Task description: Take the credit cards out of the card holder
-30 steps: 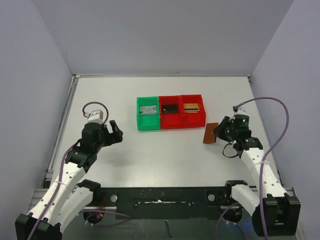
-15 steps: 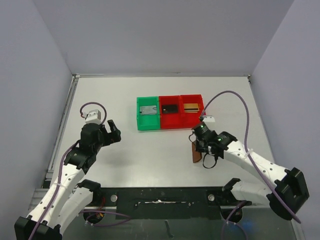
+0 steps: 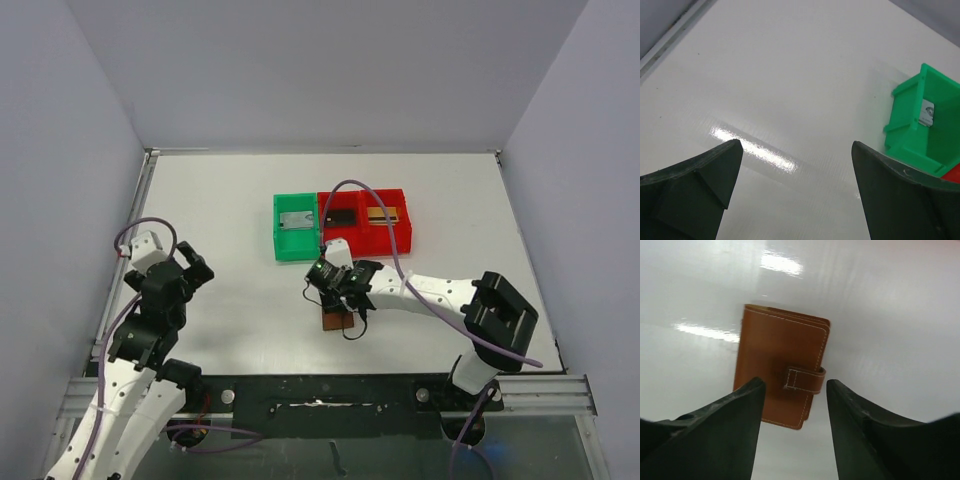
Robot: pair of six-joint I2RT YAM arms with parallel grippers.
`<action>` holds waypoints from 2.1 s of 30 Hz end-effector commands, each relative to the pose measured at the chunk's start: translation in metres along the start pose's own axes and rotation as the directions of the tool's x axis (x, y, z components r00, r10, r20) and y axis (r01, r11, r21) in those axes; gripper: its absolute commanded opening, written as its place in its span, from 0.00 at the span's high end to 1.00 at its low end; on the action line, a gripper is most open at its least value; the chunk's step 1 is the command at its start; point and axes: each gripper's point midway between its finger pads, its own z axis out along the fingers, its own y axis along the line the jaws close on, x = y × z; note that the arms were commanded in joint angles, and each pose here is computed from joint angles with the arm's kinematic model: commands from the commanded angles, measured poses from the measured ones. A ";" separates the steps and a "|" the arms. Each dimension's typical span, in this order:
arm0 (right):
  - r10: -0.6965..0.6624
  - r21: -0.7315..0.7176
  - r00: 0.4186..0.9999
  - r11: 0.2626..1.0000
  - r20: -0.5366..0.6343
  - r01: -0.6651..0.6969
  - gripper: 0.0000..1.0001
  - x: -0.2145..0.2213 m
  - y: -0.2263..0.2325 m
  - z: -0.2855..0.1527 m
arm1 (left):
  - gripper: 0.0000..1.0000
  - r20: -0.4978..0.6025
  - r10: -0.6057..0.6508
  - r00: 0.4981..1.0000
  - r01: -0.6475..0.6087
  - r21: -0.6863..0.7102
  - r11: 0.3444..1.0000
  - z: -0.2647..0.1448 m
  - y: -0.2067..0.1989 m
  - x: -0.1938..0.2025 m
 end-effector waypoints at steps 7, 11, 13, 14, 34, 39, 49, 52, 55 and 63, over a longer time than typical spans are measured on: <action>0.250 -0.471 0.956 0.869 0.151 -0.153 0.39 -0.069 0.053 -0.048 | 0.09 0.147 -0.102 0.984 0.109 -0.038 0.993 -0.015 0.014 -0.034; 0.394 -0.380 0.918 0.856 0.040 -0.350 0.32 -0.048 0.010 -0.017 | 0.09 0.120 -0.090 0.989 0.092 -0.014 0.996 -0.012 0.007 -0.029; 0.465 -0.400 0.885 0.812 0.000 -0.426 0.26 -0.035 0.005 -0.012 | 0.09 0.102 -0.077 0.992 0.076 0.015 0.997 -0.010 0.000 -0.025; 0.496 -0.412 0.868 0.788 -0.015 -0.457 0.21 -0.029 0.004 -0.010 | 0.09 0.094 -0.071 0.993 0.069 0.025 0.997 -0.009 -0.003 -0.024; 0.542 -0.488 0.817 0.668 -0.198 -0.562 0.42 0.024 0.033 0.026 | 0.09 0.082 -0.058 0.995 0.056 0.031 0.998 -0.006 -0.005 -0.020; 0.542 -0.486 0.824 0.683 -0.164 -0.546 0.59 0.020 0.028 0.024 | 0.09 0.078 -0.055 0.995 0.053 0.028 0.998 -0.005 -0.005 -0.019; 0.580 -0.347 0.814 0.772 0.039 -0.533 0.83 -0.008 -0.028 -0.008 | 0.09 0.061 -0.040 0.997 0.038 0.031 0.999 -0.001 -0.007 -0.016; 0.578 -0.204 0.808 0.810 0.113 -0.550 0.82 -0.004 -0.066 -0.021 | 0.09 0.056 -0.036 0.998 0.034 0.031 0.999 0.000 -0.008 -0.015; 0.545 -0.057 0.823 0.837 0.162 -0.544 0.81 0.002 -0.101 -0.037 | 0.09 0.052 -0.033 0.998 0.031 0.034 0.999 0.000 -0.009 -0.014; 0.396 0.216 0.908 0.883 0.133 -0.417 0.80 0.004 -0.131 -0.059 | 0.09 0.043 -0.026 0.999 0.025 0.034 0.999 0.002 -0.009 -0.012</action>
